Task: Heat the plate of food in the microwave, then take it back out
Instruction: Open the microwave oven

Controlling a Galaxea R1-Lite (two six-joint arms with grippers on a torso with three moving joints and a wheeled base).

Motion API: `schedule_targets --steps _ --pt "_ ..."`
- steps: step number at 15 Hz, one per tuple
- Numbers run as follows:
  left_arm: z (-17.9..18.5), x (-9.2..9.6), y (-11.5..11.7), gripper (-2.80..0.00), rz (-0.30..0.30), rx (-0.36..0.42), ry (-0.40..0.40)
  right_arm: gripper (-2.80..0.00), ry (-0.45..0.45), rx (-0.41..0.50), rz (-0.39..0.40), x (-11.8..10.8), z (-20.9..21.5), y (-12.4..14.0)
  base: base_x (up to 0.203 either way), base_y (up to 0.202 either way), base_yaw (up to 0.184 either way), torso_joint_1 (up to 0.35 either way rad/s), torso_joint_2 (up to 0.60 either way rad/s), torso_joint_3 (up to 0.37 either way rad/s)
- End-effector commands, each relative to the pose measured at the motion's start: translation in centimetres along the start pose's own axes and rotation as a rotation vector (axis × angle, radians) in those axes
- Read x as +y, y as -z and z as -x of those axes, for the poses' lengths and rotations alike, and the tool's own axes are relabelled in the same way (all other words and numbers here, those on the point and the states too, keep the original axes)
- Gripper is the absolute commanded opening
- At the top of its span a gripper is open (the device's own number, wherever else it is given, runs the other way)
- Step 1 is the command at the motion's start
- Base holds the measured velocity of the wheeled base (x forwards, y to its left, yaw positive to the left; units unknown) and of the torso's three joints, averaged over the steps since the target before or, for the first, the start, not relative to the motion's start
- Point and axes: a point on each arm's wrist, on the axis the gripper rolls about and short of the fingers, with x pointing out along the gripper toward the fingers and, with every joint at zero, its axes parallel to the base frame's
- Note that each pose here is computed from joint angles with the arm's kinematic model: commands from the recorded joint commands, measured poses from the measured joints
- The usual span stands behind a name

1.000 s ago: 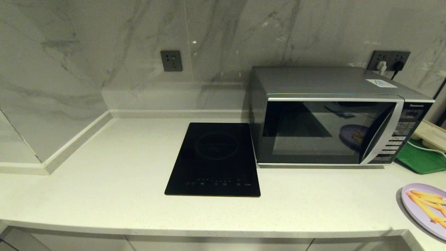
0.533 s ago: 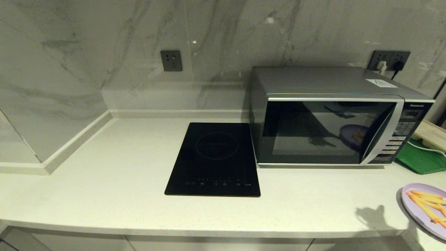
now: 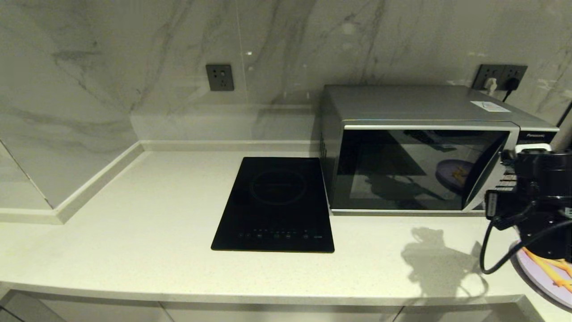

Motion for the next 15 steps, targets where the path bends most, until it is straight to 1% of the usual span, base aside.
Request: schedule_targets --steps 1,4,6,9,15 --pt "0.0 0.0 0.0 -2.80 0.002 -0.001 -0.001 0.00 0.031 0.036 0.020 3.7 -2.7 1.2 0.000 0.000 0.000 0.000 0.00 0.000" --pt "0.0 0.0 0.0 -2.80 0.000 -0.001 -0.001 0.00 0.092 0.018 -0.056 5.9 -4.5 0.6 0.000 0.000 0.000 0.000 0.00 0.000" --pt "0.0 0.0 0.0 -2.80 0.002 -0.001 -0.001 0.00 0.123 0.006 -0.105 6.4 -5.2 0.2 0.000 0.000 0.000 0.000 0.00 0.000" --pt "0.0 0.0 0.0 -2.80 0.001 -0.001 -0.001 0.00 0.159 0.002 -0.132 5.6 -5.9 -0.3 0.000 0.000 0.000 0.000 0.00 0.000" --pt "0.0 0.0 0.0 -2.80 0.002 -0.001 -0.001 0.00 0.247 0.000 -0.198 2.7 -8.6 -1.5 0.000 0.000 0.000 0.000 0.00 0.000"
